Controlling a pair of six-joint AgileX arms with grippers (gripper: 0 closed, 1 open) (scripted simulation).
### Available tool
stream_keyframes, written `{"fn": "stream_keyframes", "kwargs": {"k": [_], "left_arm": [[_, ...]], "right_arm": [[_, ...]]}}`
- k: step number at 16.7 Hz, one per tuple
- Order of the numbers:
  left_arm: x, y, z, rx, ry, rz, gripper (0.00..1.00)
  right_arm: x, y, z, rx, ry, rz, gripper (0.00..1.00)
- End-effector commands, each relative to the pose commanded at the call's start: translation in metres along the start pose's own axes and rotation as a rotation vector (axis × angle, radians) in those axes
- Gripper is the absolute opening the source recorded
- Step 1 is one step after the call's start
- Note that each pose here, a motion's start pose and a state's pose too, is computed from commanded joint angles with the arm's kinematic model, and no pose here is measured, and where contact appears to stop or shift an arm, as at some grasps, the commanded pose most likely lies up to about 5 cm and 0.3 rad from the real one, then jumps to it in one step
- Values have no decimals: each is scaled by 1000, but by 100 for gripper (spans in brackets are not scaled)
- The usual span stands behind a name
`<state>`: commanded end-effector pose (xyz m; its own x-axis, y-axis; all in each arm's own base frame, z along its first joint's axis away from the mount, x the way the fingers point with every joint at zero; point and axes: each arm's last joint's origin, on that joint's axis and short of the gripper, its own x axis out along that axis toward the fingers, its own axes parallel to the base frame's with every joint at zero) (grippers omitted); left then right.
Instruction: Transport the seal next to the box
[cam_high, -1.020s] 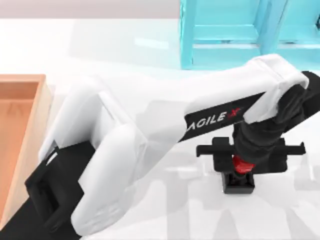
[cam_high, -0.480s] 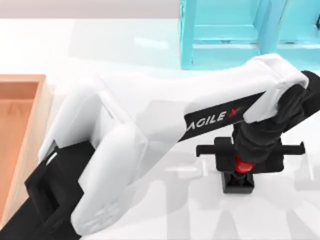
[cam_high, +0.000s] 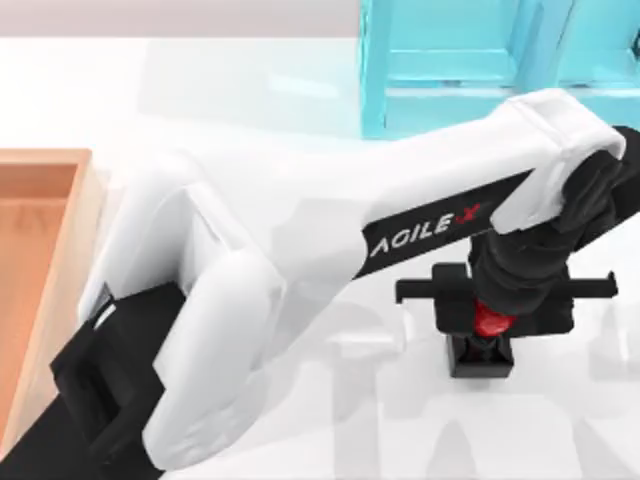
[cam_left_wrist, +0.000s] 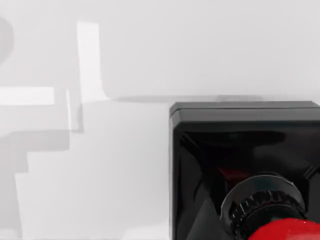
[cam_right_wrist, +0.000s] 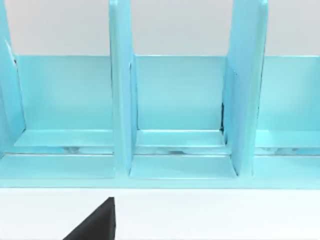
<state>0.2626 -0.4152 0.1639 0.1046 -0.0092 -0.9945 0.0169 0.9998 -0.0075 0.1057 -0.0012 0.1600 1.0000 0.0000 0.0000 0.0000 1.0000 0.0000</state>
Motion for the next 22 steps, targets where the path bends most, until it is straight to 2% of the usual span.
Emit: {"fn": "stream_keyframes", "kwargs": {"k": [5, 11, 13, 17, 22], "left_arm": [[-32, 0, 2, 6, 1, 1, 0], [-35, 1, 2, 9, 4, 6, 0], [-41, 10, 9, 11, 4, 2, 0], [-67, 61, 38, 11, 0, -11, 0], [-101, 164, 62, 5, 0, -14, 0]], "right_arm": [[0, 0, 0, 0, 0, 0, 100], [0, 0, 0, 0, 0, 0, 100], [0, 0, 0, 0, 0, 0, 100], [0, 0, 0, 0, 0, 0, 100], [0, 0, 0, 0, 0, 0, 100]]}}
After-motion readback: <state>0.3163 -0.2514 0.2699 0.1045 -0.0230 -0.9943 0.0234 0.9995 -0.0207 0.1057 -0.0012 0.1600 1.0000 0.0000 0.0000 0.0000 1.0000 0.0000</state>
